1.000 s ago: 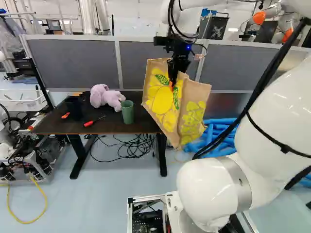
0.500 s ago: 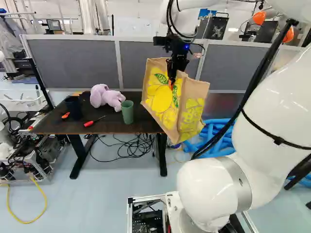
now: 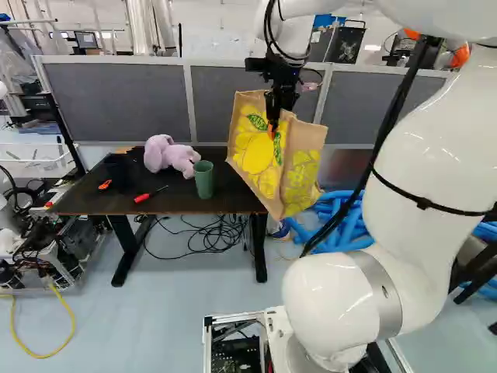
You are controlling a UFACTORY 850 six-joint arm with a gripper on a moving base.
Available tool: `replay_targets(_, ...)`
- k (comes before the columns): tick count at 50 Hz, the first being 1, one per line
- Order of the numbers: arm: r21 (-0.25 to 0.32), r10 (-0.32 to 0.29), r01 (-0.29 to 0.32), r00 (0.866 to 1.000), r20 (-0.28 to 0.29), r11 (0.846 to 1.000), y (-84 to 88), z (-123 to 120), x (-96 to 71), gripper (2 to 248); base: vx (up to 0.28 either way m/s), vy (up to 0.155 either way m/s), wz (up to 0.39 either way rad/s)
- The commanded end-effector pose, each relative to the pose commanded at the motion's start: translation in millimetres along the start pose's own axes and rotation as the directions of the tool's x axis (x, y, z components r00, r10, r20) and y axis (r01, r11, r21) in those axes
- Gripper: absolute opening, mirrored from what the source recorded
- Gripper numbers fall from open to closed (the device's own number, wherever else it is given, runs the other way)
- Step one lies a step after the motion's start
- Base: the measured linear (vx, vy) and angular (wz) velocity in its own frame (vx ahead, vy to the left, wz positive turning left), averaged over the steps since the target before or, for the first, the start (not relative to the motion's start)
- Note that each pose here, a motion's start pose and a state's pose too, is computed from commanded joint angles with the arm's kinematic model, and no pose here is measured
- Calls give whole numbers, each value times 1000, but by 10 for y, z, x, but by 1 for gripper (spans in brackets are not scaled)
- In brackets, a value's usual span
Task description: Pick up the bag on the ground and place it on the table
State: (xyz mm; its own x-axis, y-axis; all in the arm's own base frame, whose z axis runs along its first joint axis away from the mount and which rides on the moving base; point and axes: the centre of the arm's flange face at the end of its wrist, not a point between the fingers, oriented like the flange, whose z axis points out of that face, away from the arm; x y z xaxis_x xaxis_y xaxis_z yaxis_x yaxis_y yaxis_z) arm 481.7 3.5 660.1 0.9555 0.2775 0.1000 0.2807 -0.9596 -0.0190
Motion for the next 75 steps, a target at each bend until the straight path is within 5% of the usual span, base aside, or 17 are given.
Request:
replay_targets(30, -14, 11, -12, 999, -42, 1000, 217, 55, 501, 22, 0, 0, 0)
replay_targets(75, -29, 23, -26, 996, -82, 999, 607, 782, 1430, 22, 0, 0, 0)
